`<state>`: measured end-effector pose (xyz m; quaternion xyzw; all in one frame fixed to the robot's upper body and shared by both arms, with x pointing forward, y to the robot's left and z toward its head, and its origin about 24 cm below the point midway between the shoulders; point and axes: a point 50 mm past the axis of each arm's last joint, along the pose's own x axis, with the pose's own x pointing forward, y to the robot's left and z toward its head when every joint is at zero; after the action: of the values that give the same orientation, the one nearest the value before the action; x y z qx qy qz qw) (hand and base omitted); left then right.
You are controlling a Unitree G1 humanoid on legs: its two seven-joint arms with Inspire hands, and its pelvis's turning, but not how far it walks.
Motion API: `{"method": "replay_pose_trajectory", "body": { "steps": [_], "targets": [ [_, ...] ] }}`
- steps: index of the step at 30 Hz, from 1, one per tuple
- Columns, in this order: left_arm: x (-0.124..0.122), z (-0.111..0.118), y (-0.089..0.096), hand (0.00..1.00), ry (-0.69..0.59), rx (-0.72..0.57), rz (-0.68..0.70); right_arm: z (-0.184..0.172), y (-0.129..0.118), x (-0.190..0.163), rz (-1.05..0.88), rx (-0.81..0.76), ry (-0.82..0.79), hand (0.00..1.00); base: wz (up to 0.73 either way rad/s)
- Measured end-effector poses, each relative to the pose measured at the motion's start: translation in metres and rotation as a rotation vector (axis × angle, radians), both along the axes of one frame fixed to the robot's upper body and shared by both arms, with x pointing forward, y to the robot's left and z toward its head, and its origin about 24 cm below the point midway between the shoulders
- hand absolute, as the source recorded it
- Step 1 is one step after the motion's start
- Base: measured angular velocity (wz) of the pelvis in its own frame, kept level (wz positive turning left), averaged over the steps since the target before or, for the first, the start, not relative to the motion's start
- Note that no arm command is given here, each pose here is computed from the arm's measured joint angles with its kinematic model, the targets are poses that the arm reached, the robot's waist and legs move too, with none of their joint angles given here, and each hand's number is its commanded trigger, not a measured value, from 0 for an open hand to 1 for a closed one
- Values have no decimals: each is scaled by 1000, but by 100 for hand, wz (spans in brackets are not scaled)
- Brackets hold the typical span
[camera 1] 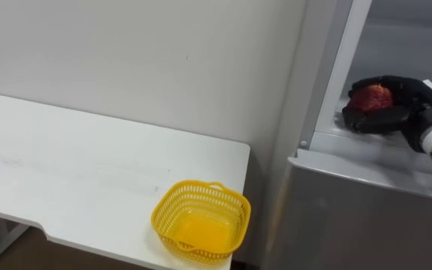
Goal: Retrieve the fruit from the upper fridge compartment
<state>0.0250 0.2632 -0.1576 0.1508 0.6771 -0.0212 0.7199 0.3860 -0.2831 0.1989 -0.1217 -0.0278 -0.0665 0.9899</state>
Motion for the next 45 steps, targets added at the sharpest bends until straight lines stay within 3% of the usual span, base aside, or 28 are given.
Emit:
{"method": "replay_pose_trajectory", "body": {
  "steps": [8,14,27,36,45],
  "targets": [
    [4,-1,-1,0,-7,7,3,3,1,0,-13,10,-20,100,0],
    [5,0,2,0,-18,40,4,9,19,-2,-26,5,-81,100,-5],
    [-4,-3,-4,0,-62,66,24,21,76,-60,20,-64,-411,100,-7],
    [-19,-7,-15,0,-14,49,24,42,78,-93,-98,-114,-643,100,-8],
    [-5,-9,-20,0,-63,21,-15,41,98,-131,-144,-297,-859,100,-5]
  ]
}}
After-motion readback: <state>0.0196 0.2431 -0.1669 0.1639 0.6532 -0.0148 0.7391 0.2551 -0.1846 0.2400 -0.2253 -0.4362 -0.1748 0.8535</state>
